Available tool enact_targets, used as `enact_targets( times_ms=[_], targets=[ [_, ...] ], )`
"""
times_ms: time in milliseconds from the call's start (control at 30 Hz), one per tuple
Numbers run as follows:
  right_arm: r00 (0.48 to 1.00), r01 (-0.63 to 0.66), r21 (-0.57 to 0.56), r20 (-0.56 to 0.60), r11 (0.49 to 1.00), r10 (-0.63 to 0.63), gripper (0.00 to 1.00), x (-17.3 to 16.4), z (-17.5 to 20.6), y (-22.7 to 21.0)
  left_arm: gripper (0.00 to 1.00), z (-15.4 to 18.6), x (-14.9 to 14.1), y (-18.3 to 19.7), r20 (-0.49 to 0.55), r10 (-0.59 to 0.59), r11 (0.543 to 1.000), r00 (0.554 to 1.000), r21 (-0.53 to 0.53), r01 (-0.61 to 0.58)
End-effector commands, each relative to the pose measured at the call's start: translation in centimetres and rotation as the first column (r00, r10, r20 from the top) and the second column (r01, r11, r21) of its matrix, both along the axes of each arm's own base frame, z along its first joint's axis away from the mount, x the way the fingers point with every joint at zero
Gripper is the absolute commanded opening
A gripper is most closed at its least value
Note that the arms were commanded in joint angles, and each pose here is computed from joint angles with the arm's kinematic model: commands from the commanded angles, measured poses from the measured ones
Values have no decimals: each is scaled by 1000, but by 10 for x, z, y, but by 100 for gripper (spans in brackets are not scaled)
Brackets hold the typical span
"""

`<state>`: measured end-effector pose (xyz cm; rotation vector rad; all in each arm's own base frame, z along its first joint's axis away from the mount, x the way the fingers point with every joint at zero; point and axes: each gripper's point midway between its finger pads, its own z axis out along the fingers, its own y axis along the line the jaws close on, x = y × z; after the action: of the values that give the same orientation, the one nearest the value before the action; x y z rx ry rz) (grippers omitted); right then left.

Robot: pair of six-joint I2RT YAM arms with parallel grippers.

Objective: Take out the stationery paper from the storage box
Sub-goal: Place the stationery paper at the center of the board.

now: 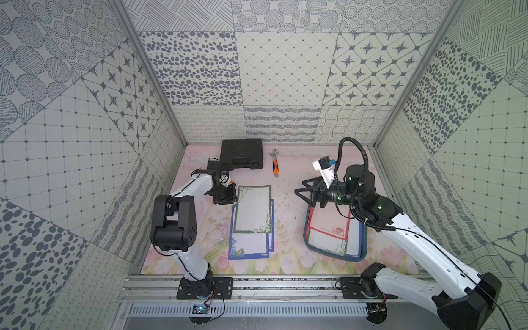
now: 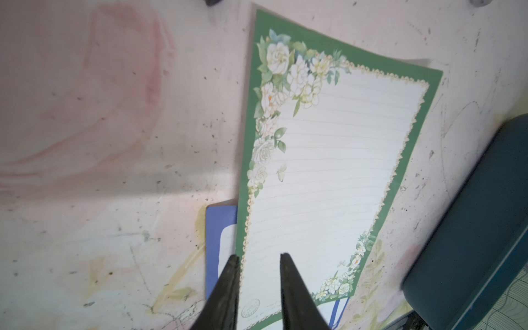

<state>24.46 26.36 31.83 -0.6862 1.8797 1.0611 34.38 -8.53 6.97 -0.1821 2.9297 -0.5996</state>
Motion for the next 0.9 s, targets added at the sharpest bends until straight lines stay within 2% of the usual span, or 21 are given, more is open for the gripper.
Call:
enact_targets(
  times_ms=[0,300,533,700,833,867],
  targets=[
    [998,51,12,32,999,-51,73,8,11,-2,27,14,2,23,64,1,992,998,124,-9],
    [996,91,33,22,995,-92,73,16,21,-3,27,36,4,33,160,7,984,987,177,-35],
    [985,155,10,77,988,-155,74,26,14,-11,27,75,6,34,325,13,984,945,163,-70],
    [966,249,-5,77,968,-248,74,44,24,-18,28,118,-6,36,515,11,984,857,147,-101],
    [945,320,2,67,948,-319,75,52,22,-27,30,151,-15,30,650,10,992,760,91,-91],
    [940,335,3,63,942,-334,75,54,21,-28,30,163,-13,27,689,11,994,724,71,-83]
  ],
)
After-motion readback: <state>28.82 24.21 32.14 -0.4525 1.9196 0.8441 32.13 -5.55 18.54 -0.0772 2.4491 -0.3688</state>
